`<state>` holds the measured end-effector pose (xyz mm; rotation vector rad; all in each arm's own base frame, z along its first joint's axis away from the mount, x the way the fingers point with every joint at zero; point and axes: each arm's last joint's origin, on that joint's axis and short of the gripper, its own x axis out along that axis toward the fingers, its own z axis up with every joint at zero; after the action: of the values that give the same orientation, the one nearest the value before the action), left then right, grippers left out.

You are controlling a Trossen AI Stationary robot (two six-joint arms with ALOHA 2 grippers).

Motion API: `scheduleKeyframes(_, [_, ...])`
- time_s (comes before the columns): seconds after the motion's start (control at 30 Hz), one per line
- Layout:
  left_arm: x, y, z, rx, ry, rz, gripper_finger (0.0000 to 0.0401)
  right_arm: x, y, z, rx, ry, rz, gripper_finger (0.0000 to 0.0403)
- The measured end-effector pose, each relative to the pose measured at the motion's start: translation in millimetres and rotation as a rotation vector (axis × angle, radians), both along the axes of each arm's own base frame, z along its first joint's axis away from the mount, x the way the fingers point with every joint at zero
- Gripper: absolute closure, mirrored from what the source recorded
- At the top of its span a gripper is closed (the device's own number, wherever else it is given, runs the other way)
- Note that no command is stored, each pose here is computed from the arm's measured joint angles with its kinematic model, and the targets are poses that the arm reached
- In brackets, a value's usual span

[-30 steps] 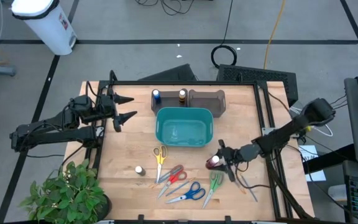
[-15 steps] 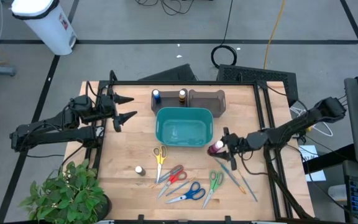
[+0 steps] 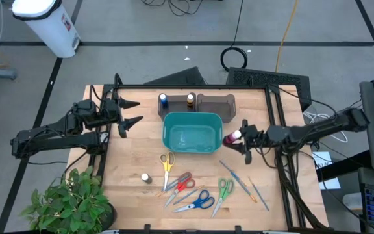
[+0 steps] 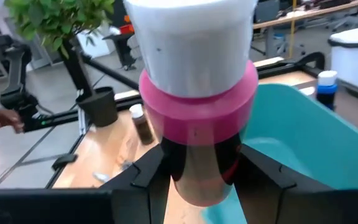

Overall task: Pick & Place Paint Supplies
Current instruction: Put the pink paint bottle into the left black bin

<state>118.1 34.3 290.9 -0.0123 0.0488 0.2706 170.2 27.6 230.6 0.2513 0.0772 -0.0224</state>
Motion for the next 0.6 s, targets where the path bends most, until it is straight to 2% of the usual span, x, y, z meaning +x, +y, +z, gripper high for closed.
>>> scheduleKeyframes(0.23, [0,0,0,0.000,0.000,0.000,0.0091,-7,-11,10,0.013,-0.027,0.019,0.0261])
scheduleKeyframes(0.6, [0,0,0,0.000,0.000,0.000,0.0091,-9,-25,52,0.004,0.090,-0.057,0.0261])
